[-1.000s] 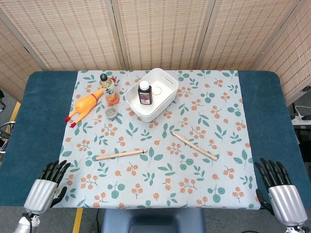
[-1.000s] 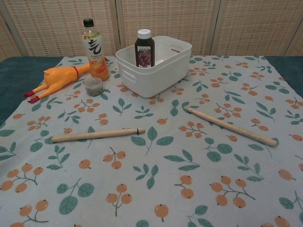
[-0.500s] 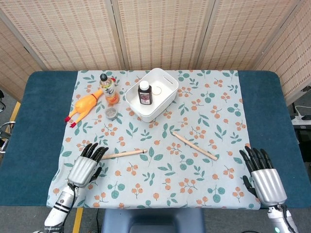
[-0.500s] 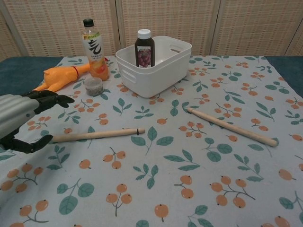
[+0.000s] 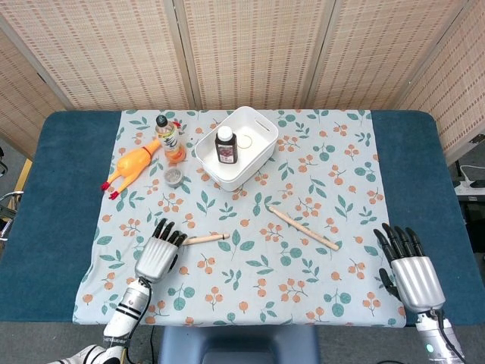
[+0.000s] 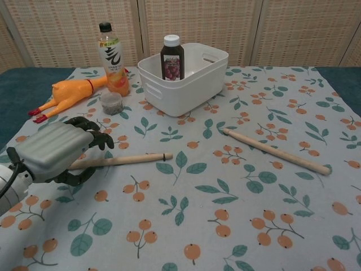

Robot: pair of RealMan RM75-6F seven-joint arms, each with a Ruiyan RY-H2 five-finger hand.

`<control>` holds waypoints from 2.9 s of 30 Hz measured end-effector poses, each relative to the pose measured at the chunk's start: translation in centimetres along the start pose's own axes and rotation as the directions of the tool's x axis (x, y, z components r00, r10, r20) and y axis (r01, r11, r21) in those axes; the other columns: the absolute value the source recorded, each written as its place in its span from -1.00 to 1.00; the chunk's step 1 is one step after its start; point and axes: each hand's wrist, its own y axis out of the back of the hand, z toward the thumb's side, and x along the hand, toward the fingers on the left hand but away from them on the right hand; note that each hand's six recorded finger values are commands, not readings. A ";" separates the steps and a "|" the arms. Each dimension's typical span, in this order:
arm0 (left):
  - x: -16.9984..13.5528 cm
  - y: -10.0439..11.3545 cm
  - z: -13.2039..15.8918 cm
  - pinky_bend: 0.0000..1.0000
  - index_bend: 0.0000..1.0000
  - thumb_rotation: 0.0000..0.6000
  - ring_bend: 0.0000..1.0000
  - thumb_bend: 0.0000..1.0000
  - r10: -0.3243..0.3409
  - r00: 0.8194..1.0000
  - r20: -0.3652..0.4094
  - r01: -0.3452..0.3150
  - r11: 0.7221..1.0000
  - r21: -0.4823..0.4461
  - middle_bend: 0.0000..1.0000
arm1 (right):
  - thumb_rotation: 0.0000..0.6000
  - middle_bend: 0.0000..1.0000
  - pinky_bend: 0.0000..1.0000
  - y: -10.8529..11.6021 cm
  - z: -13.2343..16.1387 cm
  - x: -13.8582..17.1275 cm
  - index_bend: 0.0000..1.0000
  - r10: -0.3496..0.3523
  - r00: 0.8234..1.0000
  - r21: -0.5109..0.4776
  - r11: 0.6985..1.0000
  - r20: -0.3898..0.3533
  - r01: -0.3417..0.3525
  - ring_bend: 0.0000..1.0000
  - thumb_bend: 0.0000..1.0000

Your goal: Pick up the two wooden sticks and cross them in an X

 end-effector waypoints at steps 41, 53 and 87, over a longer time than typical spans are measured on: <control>1.5 -2.1 -0.2 -0.71 0.08 1.00 -0.45 -0.16 0.003 0.999 -0.053 0.004 0.991 0.133 0.13 | 1.00 -1.00 -1.00 -0.6 -0.5 -0.3 -1.00 0.039 0.999 0.019 0.999 0.001 -0.039 -1.00 -0.26; 1.3 -2.0 -0.5 -0.71 0.57 1.00 -0.07 -0.02 0.032 0.999 -0.039 -0.026 0.989 0.146 0.73 | 1.00 -1.00 -1.00 -1.0 -0.1 -1.1 -1.00 0.060 0.998 0.040 0.997 -0.002 -0.060 -1.00 -0.26; -2.3 3.2 -7.0 -0.71 0.70 1.00 0.01 0.08 0.264 0.964 0.006 -0.264 0.962 0.067 0.84 | 1.00 -0.62 -1.00 -8.3 10.8 -11.1 -0.68 0.256 0.967 0.149 0.955 0.017 -0.256 -1.00 -0.26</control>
